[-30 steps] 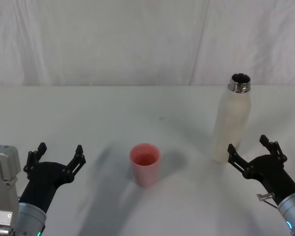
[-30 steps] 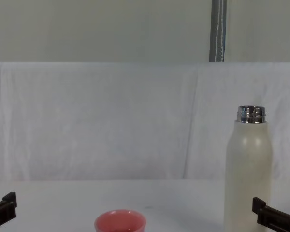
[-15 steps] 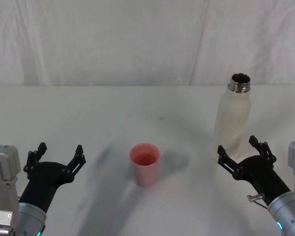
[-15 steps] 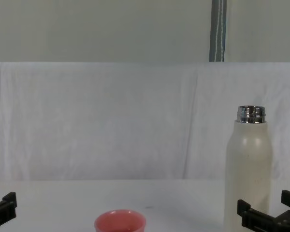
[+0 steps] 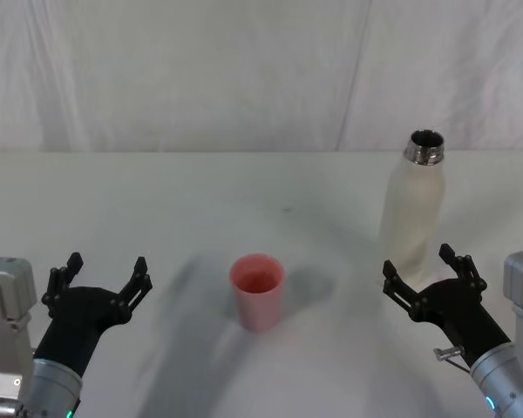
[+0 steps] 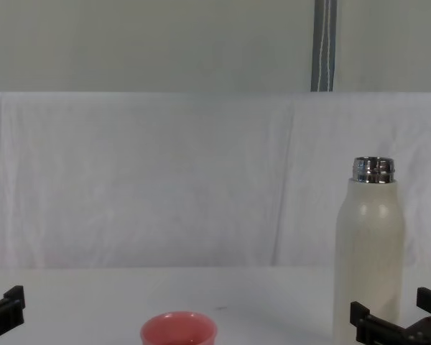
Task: Grasp the thermos with one hand and pour water into the cup lid.
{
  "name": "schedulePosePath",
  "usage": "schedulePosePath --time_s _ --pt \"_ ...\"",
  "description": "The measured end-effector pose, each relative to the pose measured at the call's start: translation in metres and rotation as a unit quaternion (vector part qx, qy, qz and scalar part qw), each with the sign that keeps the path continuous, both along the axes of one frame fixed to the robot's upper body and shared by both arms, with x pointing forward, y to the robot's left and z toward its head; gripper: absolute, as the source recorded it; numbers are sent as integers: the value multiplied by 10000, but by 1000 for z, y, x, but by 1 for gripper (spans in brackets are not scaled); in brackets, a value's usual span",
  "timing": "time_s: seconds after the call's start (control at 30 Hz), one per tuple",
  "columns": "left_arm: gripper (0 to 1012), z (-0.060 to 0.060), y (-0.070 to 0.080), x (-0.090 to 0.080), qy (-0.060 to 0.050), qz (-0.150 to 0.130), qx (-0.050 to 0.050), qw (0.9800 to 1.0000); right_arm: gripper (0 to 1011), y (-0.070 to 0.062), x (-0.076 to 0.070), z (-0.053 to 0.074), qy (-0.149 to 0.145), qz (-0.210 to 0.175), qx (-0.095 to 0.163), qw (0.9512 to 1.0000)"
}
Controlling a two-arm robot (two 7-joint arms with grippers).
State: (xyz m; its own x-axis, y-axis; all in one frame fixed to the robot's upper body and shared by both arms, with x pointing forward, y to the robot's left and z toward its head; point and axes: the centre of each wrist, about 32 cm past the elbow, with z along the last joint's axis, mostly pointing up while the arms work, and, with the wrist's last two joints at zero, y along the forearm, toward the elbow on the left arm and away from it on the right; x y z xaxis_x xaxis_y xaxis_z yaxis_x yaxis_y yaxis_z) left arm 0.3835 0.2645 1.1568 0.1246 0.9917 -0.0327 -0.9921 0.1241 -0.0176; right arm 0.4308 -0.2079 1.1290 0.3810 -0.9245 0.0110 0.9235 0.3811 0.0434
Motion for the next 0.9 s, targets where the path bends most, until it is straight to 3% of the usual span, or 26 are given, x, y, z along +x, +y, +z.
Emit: schedulePosePath --time_s 0.9 --pt "1001 0 0 0 0 0 0 10000 1000 -1 0 0 -8 14 8 10000"
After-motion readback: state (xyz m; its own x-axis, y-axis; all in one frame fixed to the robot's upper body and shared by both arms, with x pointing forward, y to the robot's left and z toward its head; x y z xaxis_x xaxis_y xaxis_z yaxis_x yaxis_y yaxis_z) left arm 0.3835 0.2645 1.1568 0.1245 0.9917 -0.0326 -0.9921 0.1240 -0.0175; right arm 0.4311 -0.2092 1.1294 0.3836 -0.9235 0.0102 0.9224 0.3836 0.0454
